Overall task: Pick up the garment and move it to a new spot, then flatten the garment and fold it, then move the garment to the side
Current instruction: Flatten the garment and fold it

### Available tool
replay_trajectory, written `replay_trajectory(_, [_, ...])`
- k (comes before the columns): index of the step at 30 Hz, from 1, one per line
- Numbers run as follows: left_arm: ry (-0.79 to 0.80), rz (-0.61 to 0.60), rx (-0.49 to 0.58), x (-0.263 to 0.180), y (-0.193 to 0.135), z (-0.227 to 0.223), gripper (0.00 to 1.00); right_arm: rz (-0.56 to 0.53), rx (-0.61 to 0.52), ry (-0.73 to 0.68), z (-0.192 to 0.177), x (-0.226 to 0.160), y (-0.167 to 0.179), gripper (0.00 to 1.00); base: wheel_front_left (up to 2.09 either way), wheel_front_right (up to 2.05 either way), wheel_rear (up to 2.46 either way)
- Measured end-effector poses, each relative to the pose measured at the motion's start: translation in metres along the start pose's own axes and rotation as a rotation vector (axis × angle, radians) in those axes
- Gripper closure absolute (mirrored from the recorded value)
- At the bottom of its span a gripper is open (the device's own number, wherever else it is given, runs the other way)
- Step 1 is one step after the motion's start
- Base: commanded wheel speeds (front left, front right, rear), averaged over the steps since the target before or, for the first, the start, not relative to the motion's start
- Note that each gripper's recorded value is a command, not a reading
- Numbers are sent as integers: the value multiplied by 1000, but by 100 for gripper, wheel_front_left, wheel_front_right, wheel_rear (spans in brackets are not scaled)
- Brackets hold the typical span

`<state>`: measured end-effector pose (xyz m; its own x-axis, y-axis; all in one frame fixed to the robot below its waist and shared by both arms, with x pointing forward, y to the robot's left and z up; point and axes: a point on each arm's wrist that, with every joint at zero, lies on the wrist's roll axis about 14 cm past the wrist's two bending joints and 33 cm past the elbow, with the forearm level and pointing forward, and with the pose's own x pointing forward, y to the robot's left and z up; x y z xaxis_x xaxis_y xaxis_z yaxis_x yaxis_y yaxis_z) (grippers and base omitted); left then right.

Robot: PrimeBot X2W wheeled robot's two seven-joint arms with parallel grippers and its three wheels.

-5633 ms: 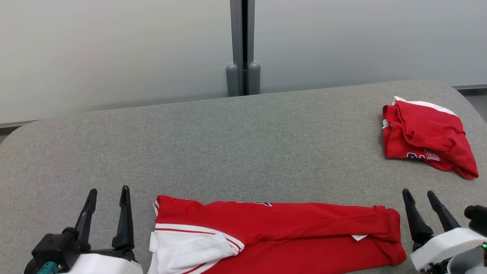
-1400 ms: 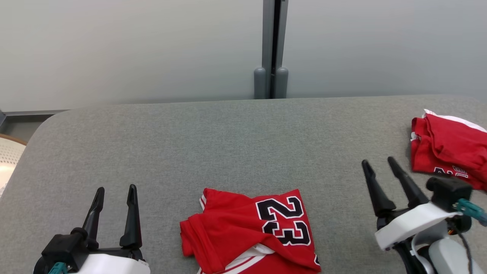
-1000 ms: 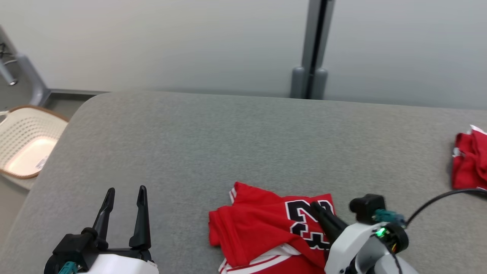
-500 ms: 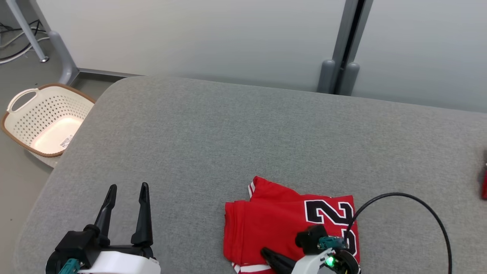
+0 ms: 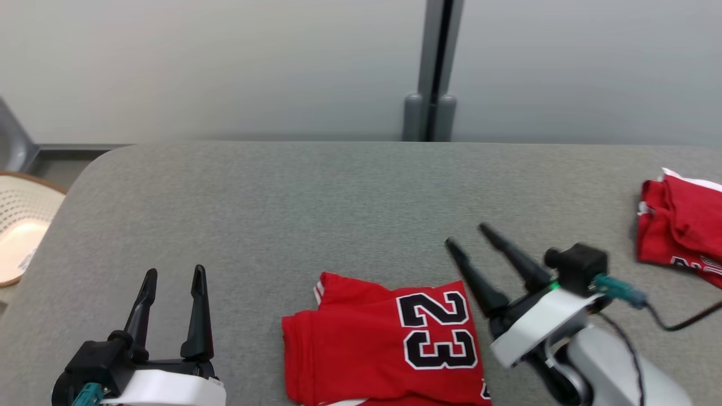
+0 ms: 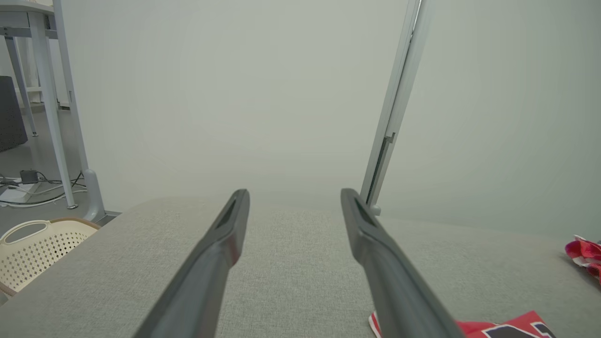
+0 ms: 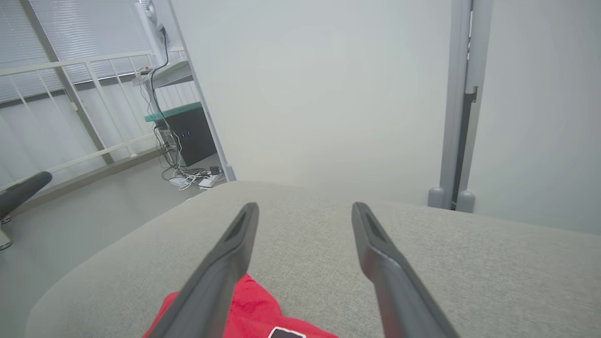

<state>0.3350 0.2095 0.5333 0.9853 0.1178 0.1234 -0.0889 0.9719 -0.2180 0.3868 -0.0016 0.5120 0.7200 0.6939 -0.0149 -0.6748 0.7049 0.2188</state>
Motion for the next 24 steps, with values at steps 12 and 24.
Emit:
replay_trajectory(12, [-12, -91, -9, 21, -30, 1, 0, -394, -112, -251, 69, -85, -104, 0, 0, 0, 0])
replay_trajectory(24, [5, -112, -1, 20, -36, -6, 0, -528, -115, -228, 48, -118, -116, 0, 0, 0, 0])
